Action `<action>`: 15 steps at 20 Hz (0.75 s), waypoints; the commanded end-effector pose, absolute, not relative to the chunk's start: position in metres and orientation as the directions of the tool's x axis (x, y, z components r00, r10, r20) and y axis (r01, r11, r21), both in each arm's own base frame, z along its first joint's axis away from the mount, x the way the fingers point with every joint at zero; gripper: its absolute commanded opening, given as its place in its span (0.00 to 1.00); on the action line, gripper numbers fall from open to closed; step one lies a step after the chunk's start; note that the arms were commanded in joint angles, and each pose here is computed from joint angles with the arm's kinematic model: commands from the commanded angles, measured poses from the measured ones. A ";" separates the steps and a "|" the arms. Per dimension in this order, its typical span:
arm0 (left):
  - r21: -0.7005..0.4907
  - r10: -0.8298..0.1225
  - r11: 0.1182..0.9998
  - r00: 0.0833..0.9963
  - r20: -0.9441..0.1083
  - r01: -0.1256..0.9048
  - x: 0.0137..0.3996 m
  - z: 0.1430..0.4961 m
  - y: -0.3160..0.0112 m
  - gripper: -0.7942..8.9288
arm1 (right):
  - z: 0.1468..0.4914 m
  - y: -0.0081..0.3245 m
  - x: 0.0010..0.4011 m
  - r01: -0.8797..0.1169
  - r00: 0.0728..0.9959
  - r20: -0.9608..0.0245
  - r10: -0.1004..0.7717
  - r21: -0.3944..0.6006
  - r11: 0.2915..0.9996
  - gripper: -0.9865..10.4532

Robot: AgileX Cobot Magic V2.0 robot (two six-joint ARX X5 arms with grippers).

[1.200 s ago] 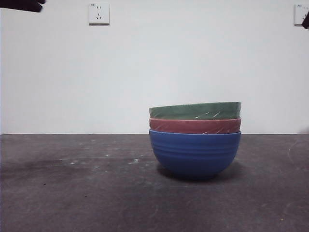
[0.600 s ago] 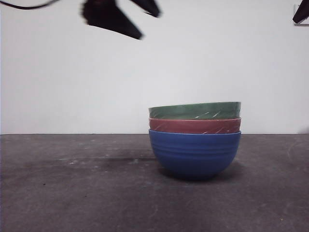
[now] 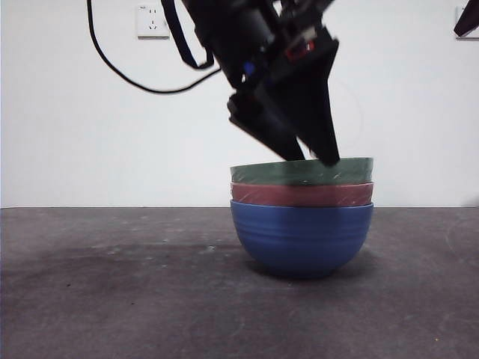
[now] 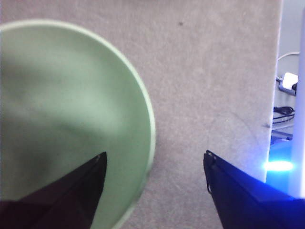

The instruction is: Pick up the green bowl on the top,put the green bowl on the left,pick up the red bowl in the middle,put the red bowl on the right

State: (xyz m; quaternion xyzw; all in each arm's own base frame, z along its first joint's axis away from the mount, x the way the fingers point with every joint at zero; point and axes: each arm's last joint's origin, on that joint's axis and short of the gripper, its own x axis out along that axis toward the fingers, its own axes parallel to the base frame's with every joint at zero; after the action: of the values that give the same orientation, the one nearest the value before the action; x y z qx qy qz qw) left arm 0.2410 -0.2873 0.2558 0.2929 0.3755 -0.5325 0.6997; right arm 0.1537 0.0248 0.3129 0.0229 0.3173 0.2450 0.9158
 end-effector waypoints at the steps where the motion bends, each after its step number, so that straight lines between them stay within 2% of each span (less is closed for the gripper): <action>1: 0.032 -0.524 0.233 0.154 -0.838 0.972 0.241 0.254 -0.289 0.38 | 0.315 0.025 0.154 -0.440 0.685 -0.564 0.462 0.185 0.878 0.30; 2: 0.031 -0.523 0.234 0.152 -0.839 0.972 0.241 0.254 -0.289 0.30 | 0.315 0.025 0.154 -0.440 0.685 -0.564 0.462 0.185 0.878 0.30; 3: 0.029 -0.518 0.236 0.151 -0.842 0.971 0.241 0.254 -0.287 0.27 | 0.315 0.025 0.154 -0.440 0.685 -0.564 0.462 0.186 0.878 0.30; 6: 0.042 -0.496 0.229 0.154 -0.855 0.973 0.242 0.253 -0.285 0.26 | 0.315 0.025 0.154 -0.440 0.685 -0.564 0.462 0.186 0.878 0.30; 7: 0.042 -0.495 0.229 0.153 -0.855 0.973 0.242 0.253 -0.284 0.23 | 0.315 0.025 0.154 -0.440 0.685 -0.564 0.462 0.186 0.878 0.30; 9: 0.050 -0.495 0.216 0.153 -0.855 0.975 0.242 0.253 -0.284 0.09 | 0.315 0.025 0.154 -0.440 0.685 -0.564 0.462 0.186 0.878 0.30; 15: 0.079 -0.505 0.181 0.161 -0.848 0.980 0.243 0.254 -0.285 0.07 | 0.315 0.025 0.154 -0.441 0.685 -0.564 0.462 0.184 0.878 0.30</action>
State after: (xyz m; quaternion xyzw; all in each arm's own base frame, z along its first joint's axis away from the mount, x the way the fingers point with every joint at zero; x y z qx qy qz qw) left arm 0.2422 -0.2854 0.2557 0.3338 0.3527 -0.5404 0.6871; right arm 0.1538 0.0248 0.3128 0.0216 0.3172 0.2452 0.9159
